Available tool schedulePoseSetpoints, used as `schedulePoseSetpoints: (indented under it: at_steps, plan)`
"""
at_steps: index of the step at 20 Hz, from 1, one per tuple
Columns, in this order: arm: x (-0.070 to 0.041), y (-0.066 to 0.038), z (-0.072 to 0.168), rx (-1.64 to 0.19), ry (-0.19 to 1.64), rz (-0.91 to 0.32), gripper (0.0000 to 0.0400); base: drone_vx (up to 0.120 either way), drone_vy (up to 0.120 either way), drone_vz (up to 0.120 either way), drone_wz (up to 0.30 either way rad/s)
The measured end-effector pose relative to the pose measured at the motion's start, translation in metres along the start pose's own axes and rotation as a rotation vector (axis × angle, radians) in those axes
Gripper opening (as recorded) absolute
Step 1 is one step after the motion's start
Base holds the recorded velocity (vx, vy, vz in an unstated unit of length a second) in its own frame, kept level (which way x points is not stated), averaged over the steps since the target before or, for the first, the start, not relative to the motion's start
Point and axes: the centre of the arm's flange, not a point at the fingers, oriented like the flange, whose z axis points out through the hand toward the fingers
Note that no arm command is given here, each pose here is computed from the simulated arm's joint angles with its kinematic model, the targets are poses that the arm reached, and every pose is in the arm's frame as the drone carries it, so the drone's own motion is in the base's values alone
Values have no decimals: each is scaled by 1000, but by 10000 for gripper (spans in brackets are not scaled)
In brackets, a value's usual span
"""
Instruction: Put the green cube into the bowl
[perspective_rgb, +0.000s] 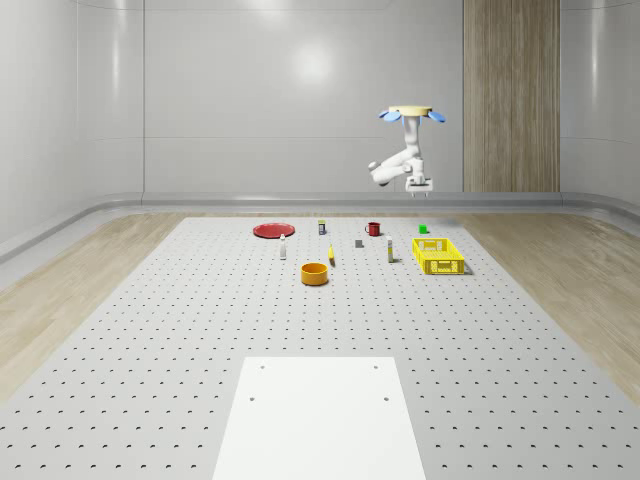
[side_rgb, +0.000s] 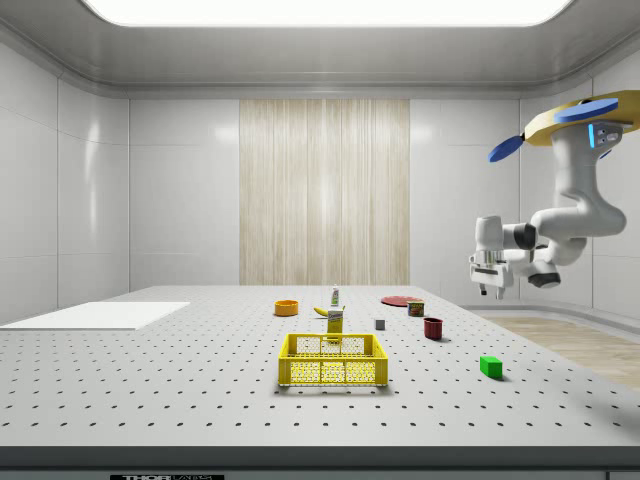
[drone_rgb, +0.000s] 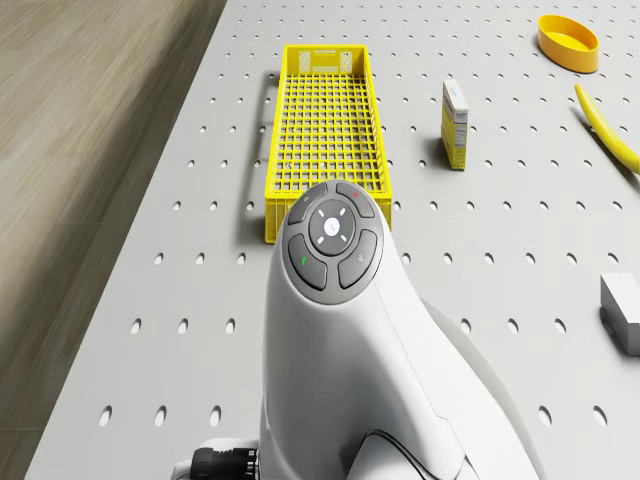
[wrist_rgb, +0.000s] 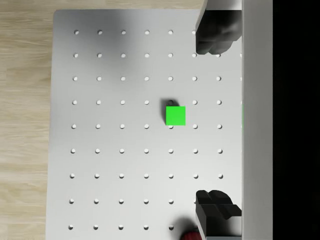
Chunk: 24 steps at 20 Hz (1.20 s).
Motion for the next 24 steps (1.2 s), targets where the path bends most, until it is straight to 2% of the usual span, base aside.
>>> schedulePoseSetpoints:
  at_steps: [7,12,18,21,24]
  plan:
    - [-1,-1,0,-13,14,0,400,0,0,-120,0]
    - [-2,-2,0,-16,17,0,400,0,112,-120,0]
    - [-2,-2,0,-17,19,0,400,0,0,-120,0]
    - [-2,-2,0,-17,19,0,400,93,0,-120,0]
    - [-2,-2,0,-18,19,0,400,0,-53,-120,0]
